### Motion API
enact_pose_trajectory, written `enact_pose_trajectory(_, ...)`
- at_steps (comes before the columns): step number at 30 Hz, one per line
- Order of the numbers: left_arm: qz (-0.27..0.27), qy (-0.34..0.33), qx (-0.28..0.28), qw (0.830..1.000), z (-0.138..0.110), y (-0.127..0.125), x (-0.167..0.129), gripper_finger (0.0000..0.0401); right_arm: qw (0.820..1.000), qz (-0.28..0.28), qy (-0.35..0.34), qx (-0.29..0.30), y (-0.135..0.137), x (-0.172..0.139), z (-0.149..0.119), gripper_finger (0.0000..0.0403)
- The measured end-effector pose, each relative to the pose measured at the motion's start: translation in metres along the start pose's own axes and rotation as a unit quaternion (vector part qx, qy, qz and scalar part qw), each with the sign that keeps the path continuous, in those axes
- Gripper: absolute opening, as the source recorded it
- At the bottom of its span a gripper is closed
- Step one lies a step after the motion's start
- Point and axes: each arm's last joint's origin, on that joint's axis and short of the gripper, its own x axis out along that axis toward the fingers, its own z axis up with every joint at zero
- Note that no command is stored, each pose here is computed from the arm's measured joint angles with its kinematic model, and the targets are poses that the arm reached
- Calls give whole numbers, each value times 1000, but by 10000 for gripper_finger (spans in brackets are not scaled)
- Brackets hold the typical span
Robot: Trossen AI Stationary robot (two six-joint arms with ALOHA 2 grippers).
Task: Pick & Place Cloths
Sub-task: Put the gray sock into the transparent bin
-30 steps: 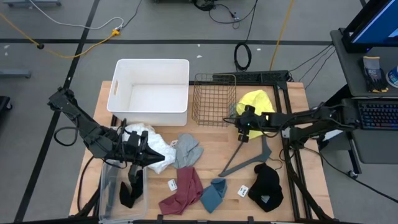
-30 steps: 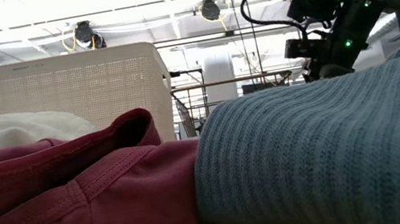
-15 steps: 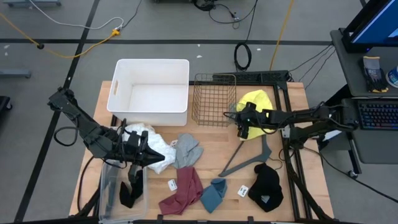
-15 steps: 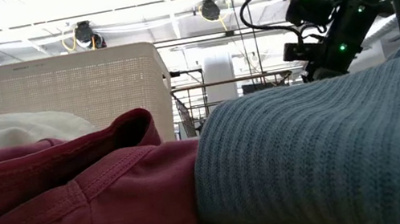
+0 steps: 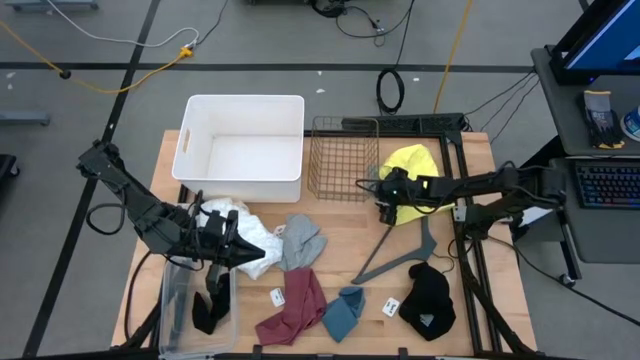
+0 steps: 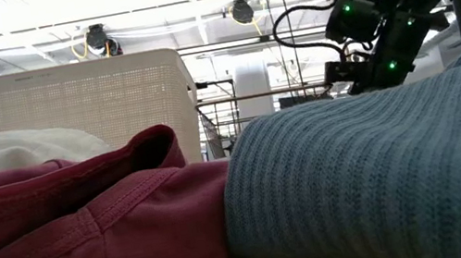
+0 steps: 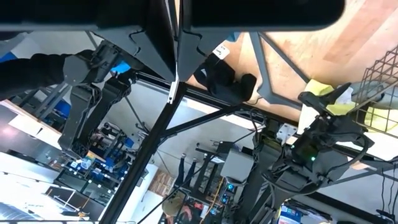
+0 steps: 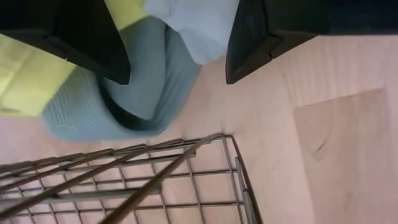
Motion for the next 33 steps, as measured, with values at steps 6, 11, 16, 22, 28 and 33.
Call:
enact_pose_trajectory(6,-1,-2,-1,1000,0,0,0,3,1000,-13,7,1,-1,1,-1,256)
enact_pose_trajectory(11,-1,-2,-2,1000,0,0,0,11,1000,-12,26,-3,0,2,-6,249)
enact_pose_trajectory(16,-1,-2,0,1000,0,0,0,13,1000,-12,25,1,2,4,-14,237)
enact_pose_trajectory(22,-1,-2,2,1000,0,0,0,5,999,-12,30,22,2,5,-19,220)
enact_pose_trajectory(28,-1,-2,-1,1000,1,0,0,18,999,-21,34,21,2,5,-20,198)
enact_pose_trajectory(33,-1,-2,-1,1000,1,0,0,7,999,-21,36,25,2,5,-20,165)
